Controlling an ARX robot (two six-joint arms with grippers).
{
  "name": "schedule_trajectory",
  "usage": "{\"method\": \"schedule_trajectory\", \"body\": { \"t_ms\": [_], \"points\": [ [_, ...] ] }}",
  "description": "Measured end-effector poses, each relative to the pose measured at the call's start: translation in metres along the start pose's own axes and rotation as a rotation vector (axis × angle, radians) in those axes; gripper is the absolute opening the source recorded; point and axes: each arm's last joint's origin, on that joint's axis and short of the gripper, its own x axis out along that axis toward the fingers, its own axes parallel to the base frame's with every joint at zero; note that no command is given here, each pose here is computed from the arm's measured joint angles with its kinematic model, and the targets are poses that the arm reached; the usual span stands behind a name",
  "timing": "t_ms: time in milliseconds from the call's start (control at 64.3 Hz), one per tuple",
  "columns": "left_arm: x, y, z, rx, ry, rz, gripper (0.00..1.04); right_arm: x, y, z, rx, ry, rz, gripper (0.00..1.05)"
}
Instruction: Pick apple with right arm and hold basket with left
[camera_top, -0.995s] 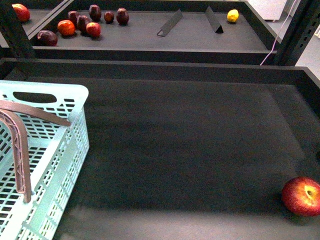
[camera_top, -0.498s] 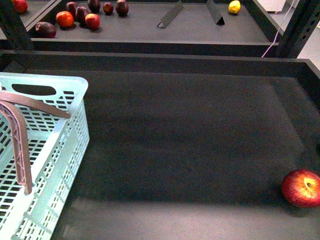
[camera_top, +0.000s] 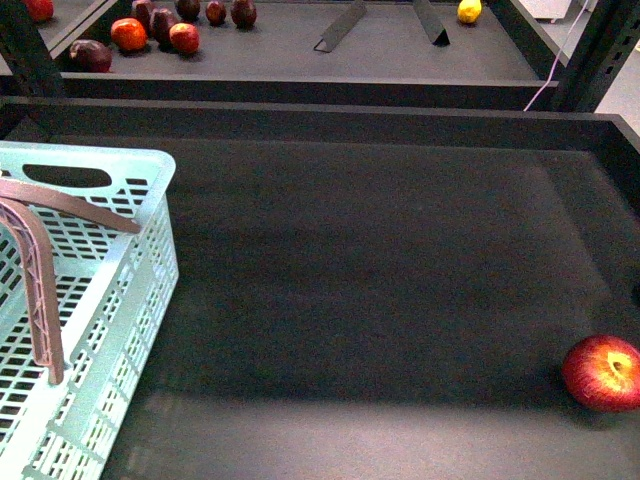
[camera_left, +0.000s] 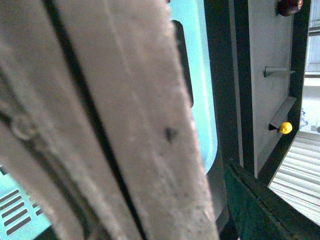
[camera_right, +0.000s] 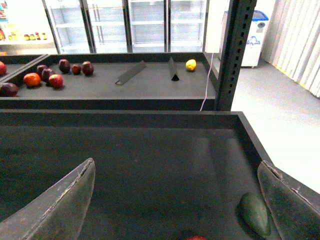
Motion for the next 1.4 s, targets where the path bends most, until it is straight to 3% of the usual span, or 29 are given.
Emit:
{"method": "schedule_trajectory", "body": {
  "t_ms": [187,498,747,1073,1400],
  "points": [
    [0.005,0.002,0.001,-0.085,0.001,0.012,0.15,0.0,0.0,0.0,0.0,0.0,0.0,0.96],
    [-0.006,-0.011,-0.005,-0.022,0.012,-0.014,0.15,0.0,0.0,0.0,0.0,0.0,0.0,0.96],
    [-0.036,-0.051,-0.024,0.102,0.056,-0.11,0.15,0.0,0.0,0.0,0.0,0.0,0.0,0.96],
    [-0.076,-0.114,-0.086,0.314,0.197,-0.263,0.15,0.0,0.0,0.0,0.0,0.0,0.0,0.96],
    [-0.11,-0.134,-0.15,0.477,0.373,-0.336,0.15,0.0,0.0,0.0,0.0,0.0,0.0,0.96]
  ]
}}
